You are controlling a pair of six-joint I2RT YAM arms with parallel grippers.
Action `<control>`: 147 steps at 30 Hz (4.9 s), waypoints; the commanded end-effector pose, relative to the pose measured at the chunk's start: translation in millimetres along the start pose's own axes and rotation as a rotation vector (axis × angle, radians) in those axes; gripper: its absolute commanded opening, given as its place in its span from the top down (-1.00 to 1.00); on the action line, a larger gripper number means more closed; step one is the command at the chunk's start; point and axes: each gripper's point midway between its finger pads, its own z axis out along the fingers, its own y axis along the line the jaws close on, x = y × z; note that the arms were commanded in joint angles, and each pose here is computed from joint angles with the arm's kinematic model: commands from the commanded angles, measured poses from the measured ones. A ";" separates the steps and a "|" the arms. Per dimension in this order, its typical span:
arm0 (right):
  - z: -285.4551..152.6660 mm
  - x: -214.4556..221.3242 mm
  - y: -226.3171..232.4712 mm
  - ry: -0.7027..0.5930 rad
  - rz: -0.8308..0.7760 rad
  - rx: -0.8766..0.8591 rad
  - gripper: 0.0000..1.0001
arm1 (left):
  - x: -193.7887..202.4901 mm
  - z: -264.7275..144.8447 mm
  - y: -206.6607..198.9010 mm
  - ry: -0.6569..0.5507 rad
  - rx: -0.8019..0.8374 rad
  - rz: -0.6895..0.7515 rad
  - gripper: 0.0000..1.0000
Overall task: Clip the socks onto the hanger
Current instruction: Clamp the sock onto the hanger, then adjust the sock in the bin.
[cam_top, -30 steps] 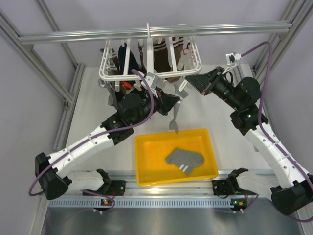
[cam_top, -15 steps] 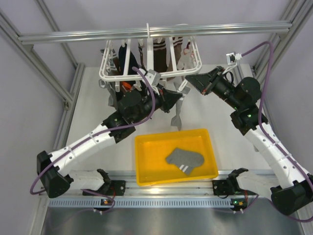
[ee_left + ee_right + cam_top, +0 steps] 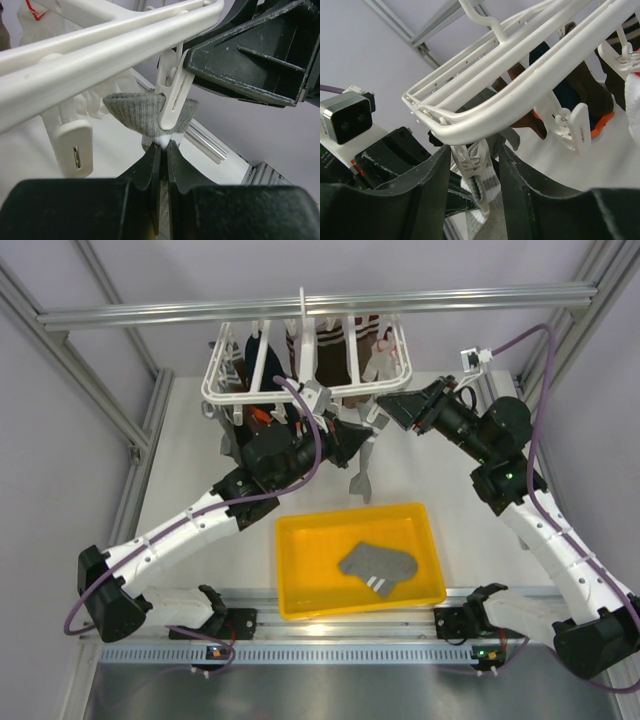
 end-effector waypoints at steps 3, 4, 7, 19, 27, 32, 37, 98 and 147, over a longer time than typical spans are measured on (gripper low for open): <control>-0.2 -7.4 -3.3 -0.014 -0.017 0.025 0.13 | -42.8 -2.5 -20.7 -0.124 0.079 0.009 0.83; -0.1 -9.3 -4.5 -0.021 -0.019 0.035 0.14 | -40.6 -3.4 -21.3 -0.117 0.085 0.008 0.69; -1.1 -10.9 -5.8 -0.029 -0.024 0.046 0.14 | -32.4 -9.9 -21.0 -0.095 0.091 0.006 0.05; -11.4 -14.6 -8.6 -0.040 -0.066 0.088 0.04 | 25.5 -73.6 1.6 0.073 0.072 0.199 -0.41; -42.5 -8.5 -14.3 -0.033 -0.108 0.160 -0.30 | 156.2 -130.3 -10.4 0.503 0.481 0.463 -0.51; -71.0 10.4 -24.2 0.040 -0.157 0.226 -0.44 | 201.0 -127.8 0.5 0.646 0.485 0.472 -0.36; -94.8 29.6 -39.2 0.104 -0.230 0.286 -0.44 | 223.1 -115.0 -5.2 0.697 0.492 0.508 -0.33; -121.1 -7.8 -102.5 0.093 -0.109 0.407 -0.25 | 243.8 -52.0 -14.2 0.758 0.320 0.270 1.00; -121.4 -7.0 -106.3 0.153 -0.185 0.405 -0.21 | 348.9 -117.2 9.5 1.128 0.683 0.815 -0.01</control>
